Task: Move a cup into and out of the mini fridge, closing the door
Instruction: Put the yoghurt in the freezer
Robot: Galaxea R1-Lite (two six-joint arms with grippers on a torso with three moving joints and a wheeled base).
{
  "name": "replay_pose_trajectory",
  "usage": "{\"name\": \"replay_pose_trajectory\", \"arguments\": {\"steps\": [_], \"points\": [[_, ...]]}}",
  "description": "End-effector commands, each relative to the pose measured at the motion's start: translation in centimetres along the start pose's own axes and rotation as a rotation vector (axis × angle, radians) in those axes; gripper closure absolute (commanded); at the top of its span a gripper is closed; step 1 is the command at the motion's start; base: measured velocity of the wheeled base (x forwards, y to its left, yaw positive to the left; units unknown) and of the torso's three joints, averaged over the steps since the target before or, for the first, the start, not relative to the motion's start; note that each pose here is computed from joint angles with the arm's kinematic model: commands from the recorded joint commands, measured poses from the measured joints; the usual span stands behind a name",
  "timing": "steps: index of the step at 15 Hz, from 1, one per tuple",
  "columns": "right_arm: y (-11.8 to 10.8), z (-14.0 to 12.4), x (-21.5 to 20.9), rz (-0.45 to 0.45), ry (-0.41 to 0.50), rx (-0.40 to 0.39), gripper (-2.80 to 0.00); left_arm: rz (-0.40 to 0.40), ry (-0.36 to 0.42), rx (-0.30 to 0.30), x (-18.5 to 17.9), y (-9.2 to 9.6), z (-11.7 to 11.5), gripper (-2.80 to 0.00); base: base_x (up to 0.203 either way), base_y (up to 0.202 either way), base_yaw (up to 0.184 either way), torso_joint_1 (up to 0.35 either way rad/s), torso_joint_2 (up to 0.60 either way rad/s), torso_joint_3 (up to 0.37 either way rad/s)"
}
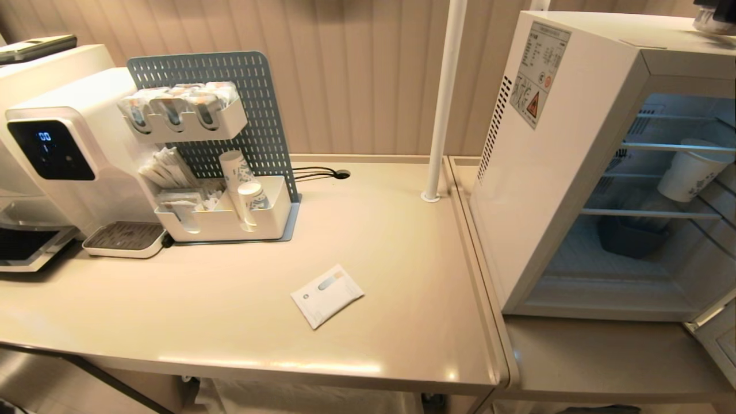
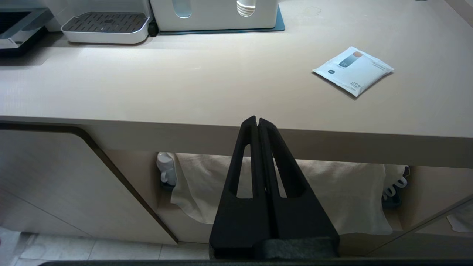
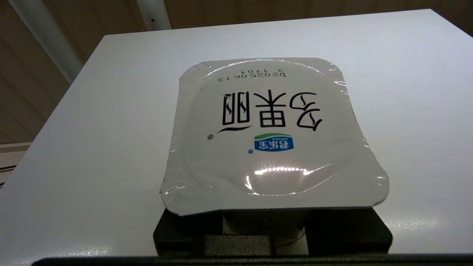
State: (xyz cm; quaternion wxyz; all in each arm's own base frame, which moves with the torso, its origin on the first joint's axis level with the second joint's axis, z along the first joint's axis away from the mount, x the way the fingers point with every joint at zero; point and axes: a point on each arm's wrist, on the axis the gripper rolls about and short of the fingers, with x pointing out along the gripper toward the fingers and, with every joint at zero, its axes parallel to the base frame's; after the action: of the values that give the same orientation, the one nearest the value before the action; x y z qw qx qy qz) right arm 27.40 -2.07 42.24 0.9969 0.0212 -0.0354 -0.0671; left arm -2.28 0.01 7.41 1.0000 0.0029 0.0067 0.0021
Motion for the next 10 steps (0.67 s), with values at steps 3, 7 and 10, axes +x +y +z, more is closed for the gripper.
{"name": "replay_pose_trajectory", "arguments": {"steps": [3, 7, 10], "points": [[-0.1, 1.1, -1.7, 0.002, -0.032, 0.002, 0.00, 0.000, 0.002, 0.000, 0.0, 0.0, 0.0, 0.00, 0.000, 0.000, 0.000, 0.000, 0.00, 0.000], [-0.2, 2.2, -5.6, 0.021, -0.049, 0.003, 0.00, 0.000, 0.002, 0.000, 0.0, 0.0, 0.0, 0.00, 0.000, 0.000, 0.000, 0.000, 0.00, 0.000], [-0.5, 2.7, -11.0, 0.038, -0.089, 0.004, 0.00, 0.000, 0.002, 0.002, 0.0, 0.0, 0.0, 0.00, 0.000, 0.000, 0.000, 0.000, 0.00, 0.000]]}}
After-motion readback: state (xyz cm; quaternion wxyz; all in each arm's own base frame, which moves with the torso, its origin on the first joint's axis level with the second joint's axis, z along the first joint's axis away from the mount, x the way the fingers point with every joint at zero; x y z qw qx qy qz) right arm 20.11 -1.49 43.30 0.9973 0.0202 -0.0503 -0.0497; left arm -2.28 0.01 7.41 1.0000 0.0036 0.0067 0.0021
